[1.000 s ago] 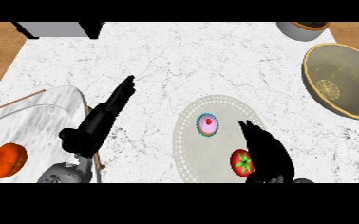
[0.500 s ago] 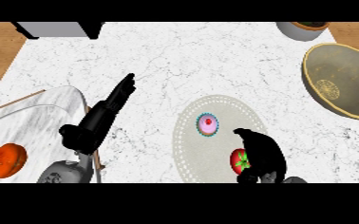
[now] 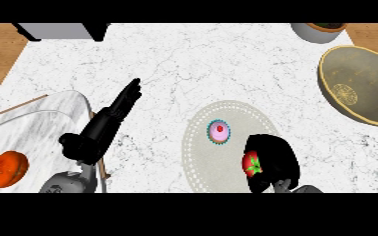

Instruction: Pick the tomato from the placemat and place it in the bowl

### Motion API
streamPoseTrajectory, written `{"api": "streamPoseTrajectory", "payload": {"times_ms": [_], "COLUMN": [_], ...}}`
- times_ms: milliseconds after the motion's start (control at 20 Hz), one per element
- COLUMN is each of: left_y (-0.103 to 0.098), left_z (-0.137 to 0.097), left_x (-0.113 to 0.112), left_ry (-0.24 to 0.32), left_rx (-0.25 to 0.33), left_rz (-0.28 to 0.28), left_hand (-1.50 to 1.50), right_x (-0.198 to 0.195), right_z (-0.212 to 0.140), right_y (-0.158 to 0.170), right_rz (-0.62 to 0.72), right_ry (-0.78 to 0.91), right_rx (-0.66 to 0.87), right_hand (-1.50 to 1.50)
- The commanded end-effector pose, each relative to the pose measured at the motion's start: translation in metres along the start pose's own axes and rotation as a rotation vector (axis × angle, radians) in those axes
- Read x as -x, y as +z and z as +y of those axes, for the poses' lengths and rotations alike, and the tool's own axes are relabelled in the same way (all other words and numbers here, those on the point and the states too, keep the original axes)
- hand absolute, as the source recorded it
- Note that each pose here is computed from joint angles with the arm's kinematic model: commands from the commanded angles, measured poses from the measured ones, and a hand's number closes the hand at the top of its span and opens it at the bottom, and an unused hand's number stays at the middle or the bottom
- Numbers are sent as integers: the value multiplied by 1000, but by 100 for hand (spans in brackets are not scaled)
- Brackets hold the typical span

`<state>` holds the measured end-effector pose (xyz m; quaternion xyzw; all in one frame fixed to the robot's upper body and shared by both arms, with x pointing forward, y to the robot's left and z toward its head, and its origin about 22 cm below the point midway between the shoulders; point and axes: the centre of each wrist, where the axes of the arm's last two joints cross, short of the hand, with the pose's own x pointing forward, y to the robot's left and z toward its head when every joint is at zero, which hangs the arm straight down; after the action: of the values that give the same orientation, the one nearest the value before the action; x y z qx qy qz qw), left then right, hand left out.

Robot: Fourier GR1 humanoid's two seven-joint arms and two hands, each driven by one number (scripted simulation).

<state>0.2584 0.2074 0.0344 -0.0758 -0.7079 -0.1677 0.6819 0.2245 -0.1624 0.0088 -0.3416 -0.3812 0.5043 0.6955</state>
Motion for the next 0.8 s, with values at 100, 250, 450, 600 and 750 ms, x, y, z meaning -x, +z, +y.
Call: {"api": "streamPoseTrajectory", "payload": {"times_ms": [100,250,450,600,750], "left_y": [-1,-5,4,-3,4], "left_z": [17,-1,8,20,-2], "left_x": [-8,-1,3,-2,11], "left_ry": [-4,7,0,-1,-2], "left_rx": [5,-15,-2,-28,-41], "left_rz": [4,0,9,1,20], "left_hand": [0,0,0,0,0], "right_x": [-13,36,75,103,124], "right_z": [-6,-31,-42,-76,-112], "right_y": [-9,5,22,22,39], "right_rz": [0,-308,-584,-599,-641], "right_ry": [5,195,378,399,303], "right_rx": [72,9,-17,203,357], "right_hand": [150,150,150,150,150]}}
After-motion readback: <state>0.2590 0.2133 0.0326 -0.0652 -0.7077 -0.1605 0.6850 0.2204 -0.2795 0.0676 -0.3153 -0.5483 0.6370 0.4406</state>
